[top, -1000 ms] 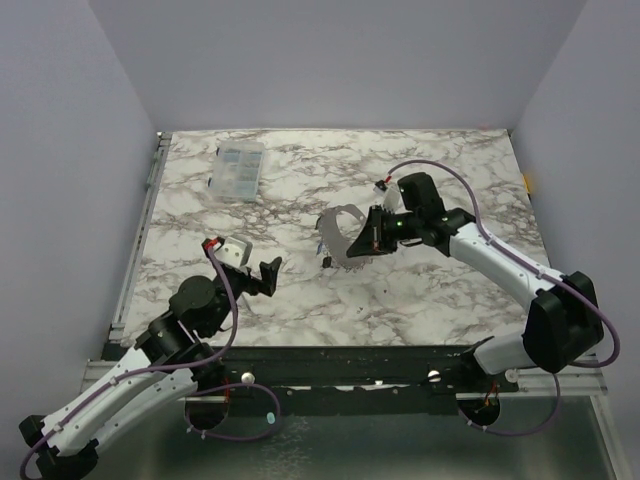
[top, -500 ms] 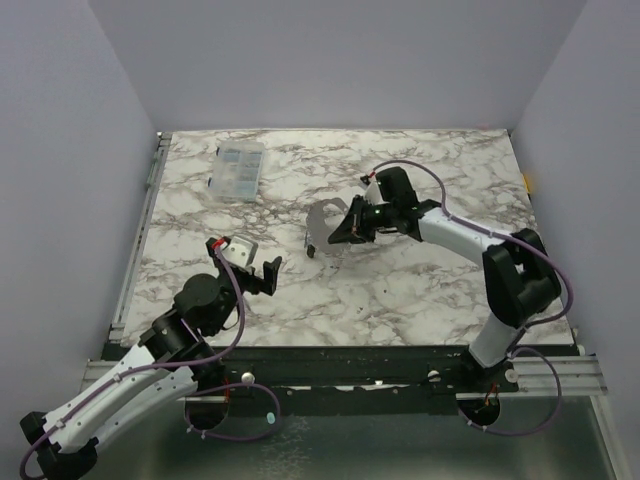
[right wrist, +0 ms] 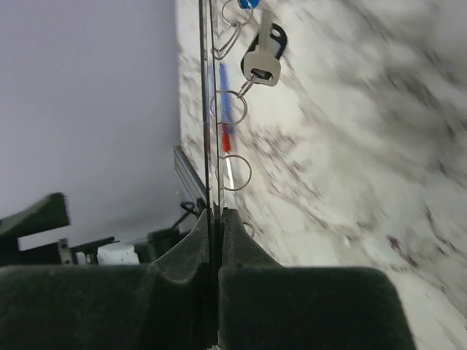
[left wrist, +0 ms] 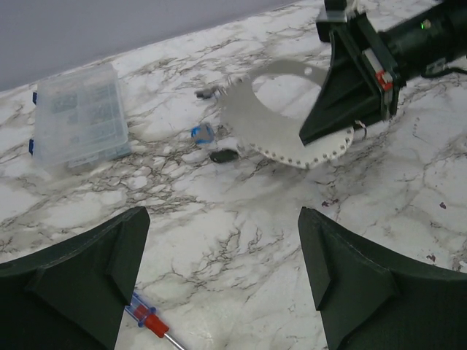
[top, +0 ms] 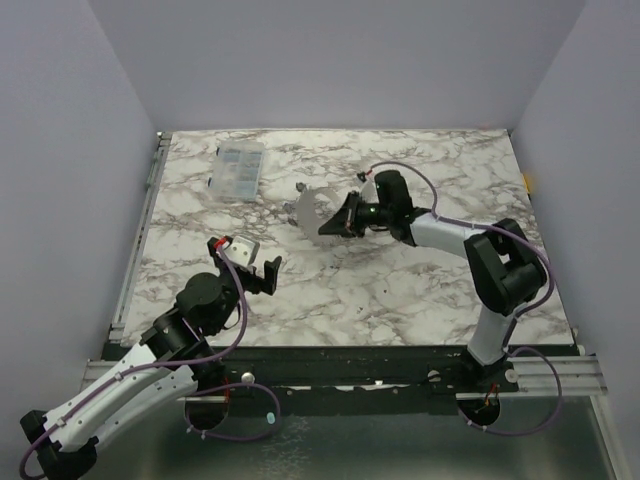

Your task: Put the keys on the keyring

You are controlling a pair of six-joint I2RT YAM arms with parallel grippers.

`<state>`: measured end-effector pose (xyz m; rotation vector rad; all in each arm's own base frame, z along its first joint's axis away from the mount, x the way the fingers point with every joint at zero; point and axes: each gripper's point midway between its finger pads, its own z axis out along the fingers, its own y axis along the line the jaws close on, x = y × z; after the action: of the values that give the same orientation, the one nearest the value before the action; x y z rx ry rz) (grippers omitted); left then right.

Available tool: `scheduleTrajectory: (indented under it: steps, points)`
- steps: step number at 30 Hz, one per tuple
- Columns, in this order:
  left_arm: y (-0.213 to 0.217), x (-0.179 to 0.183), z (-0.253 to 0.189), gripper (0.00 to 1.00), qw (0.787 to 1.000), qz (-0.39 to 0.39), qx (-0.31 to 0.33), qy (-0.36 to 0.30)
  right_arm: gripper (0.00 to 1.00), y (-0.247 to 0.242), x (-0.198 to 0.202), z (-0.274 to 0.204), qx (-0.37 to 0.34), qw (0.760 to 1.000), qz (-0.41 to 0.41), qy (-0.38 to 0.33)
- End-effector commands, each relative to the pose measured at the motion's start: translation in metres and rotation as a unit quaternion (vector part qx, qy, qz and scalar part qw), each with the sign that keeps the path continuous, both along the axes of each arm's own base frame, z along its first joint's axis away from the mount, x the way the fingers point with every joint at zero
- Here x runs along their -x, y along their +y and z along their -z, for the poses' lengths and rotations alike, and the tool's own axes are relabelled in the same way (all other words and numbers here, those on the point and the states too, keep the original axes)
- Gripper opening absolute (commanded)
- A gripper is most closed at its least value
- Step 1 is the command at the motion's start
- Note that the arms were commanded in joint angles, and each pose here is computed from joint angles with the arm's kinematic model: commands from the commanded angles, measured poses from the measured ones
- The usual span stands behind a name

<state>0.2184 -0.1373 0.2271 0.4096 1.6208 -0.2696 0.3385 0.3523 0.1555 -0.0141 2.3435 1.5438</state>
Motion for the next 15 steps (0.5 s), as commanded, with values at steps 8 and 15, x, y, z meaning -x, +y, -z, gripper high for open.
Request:
scheduleTrajectory:
  steps: [8, 15]
  points:
    - [0.001, -0.004, 0.004, 0.89, 1.0, -0.009, -0.012, 0.0, 0.05, -0.035, 0.063, 0.098, 0.048, 0.992, 0.011, 0.119]
    - [0.001, -0.004, 0.003, 0.89, 1.0, -0.008, -0.012, 0.0, 0.17, -0.051, 0.074, 0.115, 0.089, 0.987, 0.025, 0.132]
